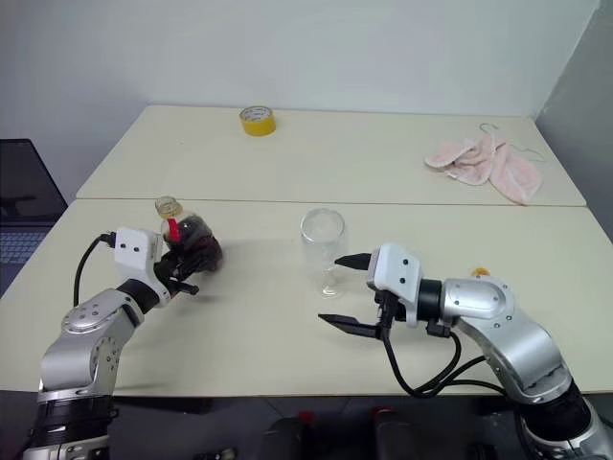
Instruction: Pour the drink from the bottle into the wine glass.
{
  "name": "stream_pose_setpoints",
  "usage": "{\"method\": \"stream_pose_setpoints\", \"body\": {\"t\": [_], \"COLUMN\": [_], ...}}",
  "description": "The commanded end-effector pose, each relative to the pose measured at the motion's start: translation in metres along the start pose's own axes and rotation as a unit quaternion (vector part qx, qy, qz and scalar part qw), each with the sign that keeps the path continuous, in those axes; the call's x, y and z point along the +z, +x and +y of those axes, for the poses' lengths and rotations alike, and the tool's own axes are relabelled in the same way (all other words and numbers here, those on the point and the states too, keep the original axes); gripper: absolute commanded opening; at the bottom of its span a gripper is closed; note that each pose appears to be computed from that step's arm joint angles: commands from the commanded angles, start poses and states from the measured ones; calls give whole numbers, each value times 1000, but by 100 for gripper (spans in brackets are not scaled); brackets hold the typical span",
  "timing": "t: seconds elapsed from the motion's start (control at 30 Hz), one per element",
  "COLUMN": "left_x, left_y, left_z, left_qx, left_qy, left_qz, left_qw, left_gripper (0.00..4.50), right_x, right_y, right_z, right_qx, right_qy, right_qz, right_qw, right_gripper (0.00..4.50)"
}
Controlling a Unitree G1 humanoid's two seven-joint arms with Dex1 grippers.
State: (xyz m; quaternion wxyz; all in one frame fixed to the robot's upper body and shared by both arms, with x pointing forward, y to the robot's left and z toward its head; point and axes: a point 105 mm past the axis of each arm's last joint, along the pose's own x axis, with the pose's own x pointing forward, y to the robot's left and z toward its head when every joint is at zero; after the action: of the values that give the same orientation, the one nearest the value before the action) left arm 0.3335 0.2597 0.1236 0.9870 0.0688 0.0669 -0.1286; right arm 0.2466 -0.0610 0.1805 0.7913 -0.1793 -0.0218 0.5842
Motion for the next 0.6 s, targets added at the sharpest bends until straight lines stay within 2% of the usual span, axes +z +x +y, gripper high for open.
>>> {"method": "stream_pose_setpoints", "body": {"t": [0.03,0.17,0.37,0.5,0.6], "left_x": [34,45,75,99,106], "left_y": [-3,-2,2,12,19], "left_z": [3,-3,-5,-10,-19], "left_qx": [1,-21,-71,-106,-134], "left_qy": [21,43,116,185,221], "left_qz": [-52,-61,-66,-69,-67], "left_qw": [998,997,988,975,964], "left_gripper": [100,100,95,90,90], "right_x": [15,17,20,19,18], "right_y": [-4,-9,-26,-34,-35], "right_z": [0,-1,-7,-13,-15], "right_qx": [-5,-8,-15,-30,-41], "right_qy": [-22,-23,-10,-2,11], "right_qz": [-16,-15,0,11,11], "right_qw": [1000,1000,1000,999,999], "right_gripper": [450,450,450,450,450]}}
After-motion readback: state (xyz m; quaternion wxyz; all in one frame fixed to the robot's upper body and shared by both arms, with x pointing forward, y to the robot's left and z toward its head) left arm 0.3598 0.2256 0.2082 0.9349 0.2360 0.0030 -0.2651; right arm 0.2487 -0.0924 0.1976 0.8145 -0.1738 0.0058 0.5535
